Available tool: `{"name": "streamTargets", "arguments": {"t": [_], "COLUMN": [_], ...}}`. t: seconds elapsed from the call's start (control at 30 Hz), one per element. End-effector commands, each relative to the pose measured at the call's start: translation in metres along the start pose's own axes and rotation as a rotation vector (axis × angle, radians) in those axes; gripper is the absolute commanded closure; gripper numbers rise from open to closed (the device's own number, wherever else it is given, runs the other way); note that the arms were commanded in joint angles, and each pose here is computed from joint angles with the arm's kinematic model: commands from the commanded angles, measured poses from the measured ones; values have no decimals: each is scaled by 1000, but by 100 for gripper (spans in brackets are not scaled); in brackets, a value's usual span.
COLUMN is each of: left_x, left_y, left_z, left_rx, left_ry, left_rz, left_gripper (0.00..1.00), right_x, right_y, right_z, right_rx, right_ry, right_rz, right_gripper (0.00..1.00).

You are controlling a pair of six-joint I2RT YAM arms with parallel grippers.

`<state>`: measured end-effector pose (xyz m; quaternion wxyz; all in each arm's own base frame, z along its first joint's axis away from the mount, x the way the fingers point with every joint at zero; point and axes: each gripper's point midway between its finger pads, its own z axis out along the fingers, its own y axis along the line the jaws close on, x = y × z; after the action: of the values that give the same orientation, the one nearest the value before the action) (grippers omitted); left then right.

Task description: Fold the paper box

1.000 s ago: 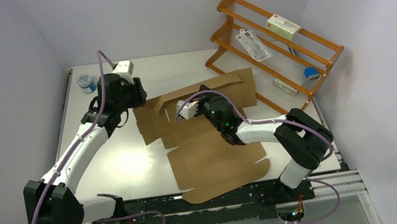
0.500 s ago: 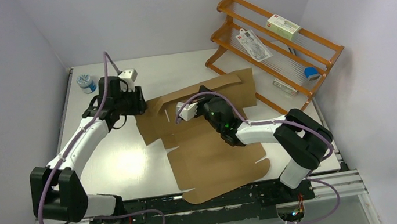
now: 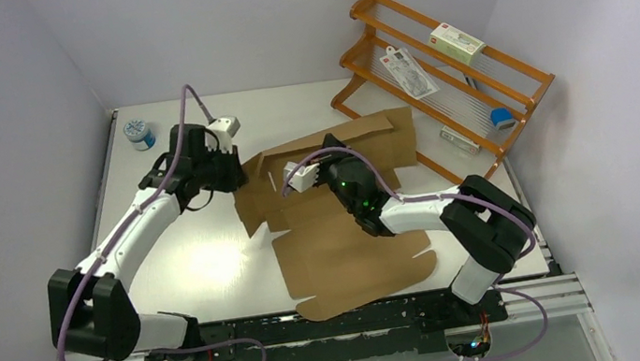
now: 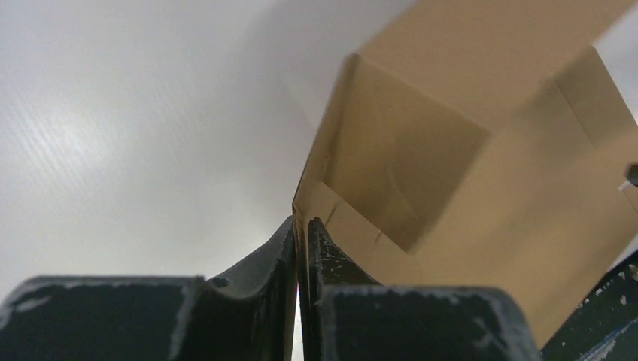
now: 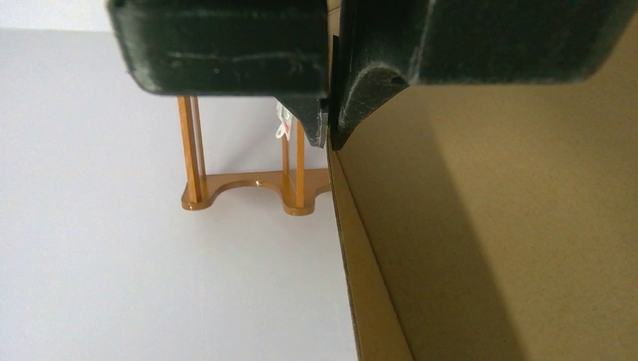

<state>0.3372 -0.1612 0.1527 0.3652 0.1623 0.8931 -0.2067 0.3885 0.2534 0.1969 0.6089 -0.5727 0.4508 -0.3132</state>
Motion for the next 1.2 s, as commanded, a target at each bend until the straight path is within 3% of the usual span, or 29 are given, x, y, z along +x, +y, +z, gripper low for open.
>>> {"name": "streamTargets", "arguments": {"t": [0.0, 0.53, 0.9, 1.17], "left_x": [-11, -5, -84, -89], "left_y": [-45, -65, -71, -54], "left_z": [-12, 6, 28, 36], "left_rx": [107, 72, 25, -33], "left_ry": [-41, -97, -317, -453], "left_rz": [45, 5, 10, 67], "left_gripper": [88, 89, 89, 88], "right_x": [-16, -40, -38, -32], "right_y": [-25, -22, -32, -22], "right_z": [4, -5, -24, -24], "right_rx": [108, 182, 374, 367], "right_ry": [-49, -100, -80, -41], "right_rz": [6, -5, 11, 32], "right_gripper": [100, 100, 100, 97]}}
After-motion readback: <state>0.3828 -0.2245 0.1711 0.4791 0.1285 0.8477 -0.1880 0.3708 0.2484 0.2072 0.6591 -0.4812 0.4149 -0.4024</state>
